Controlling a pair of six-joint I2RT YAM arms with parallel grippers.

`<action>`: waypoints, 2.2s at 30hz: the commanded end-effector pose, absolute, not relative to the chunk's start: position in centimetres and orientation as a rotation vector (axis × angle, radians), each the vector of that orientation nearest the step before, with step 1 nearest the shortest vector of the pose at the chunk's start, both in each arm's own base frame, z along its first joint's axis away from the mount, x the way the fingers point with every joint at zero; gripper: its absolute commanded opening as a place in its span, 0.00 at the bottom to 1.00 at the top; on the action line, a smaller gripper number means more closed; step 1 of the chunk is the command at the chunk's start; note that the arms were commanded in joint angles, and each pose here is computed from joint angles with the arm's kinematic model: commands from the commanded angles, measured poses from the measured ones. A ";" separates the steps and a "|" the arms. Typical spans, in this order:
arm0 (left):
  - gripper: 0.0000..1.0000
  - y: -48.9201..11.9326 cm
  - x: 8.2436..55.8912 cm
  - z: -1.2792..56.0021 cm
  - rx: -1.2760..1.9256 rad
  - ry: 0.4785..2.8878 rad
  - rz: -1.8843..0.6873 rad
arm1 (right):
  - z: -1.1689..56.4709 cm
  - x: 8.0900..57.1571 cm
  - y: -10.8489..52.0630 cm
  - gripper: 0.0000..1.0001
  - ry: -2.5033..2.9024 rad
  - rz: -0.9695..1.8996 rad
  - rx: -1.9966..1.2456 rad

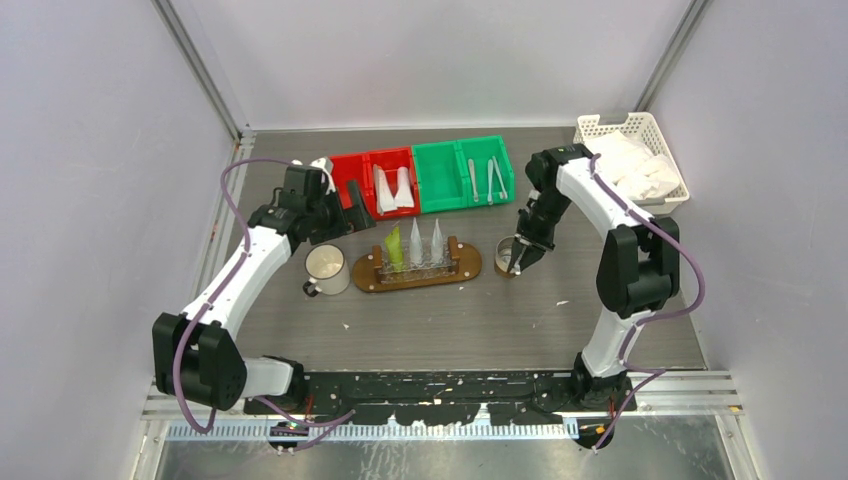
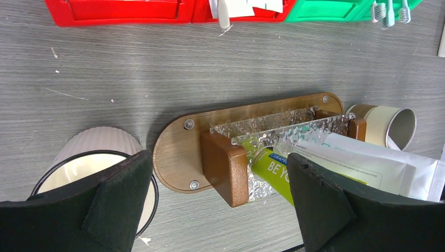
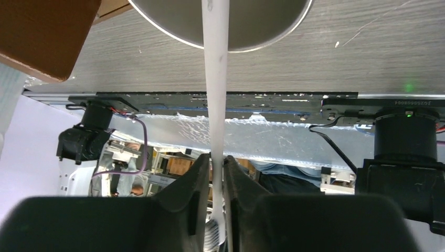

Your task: Prepare toiletry sets of a toothbrush and toothpaste on the tray

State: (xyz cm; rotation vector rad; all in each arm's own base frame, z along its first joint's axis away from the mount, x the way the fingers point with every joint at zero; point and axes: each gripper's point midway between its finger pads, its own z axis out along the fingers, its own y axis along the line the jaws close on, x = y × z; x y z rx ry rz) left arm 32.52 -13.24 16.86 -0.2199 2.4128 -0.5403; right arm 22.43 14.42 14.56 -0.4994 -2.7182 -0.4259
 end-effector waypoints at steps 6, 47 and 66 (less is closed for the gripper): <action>1.00 -12.9 33.2 18.2 -0.217 2.348 -0.554 | 16.6 24.9 13.4 0.52 -2.815 -0.449 -0.554; 1.00 -9.2 29.8 22.5 -0.196 2.175 -0.391 | 11.3 49.0 17.4 0.41 -3.277 -0.646 -0.354; 1.00 -9.0 29.9 22.2 -0.178 2.181 -0.374 | 11.8 51.3 18.1 0.41 -3.413 -0.577 -0.373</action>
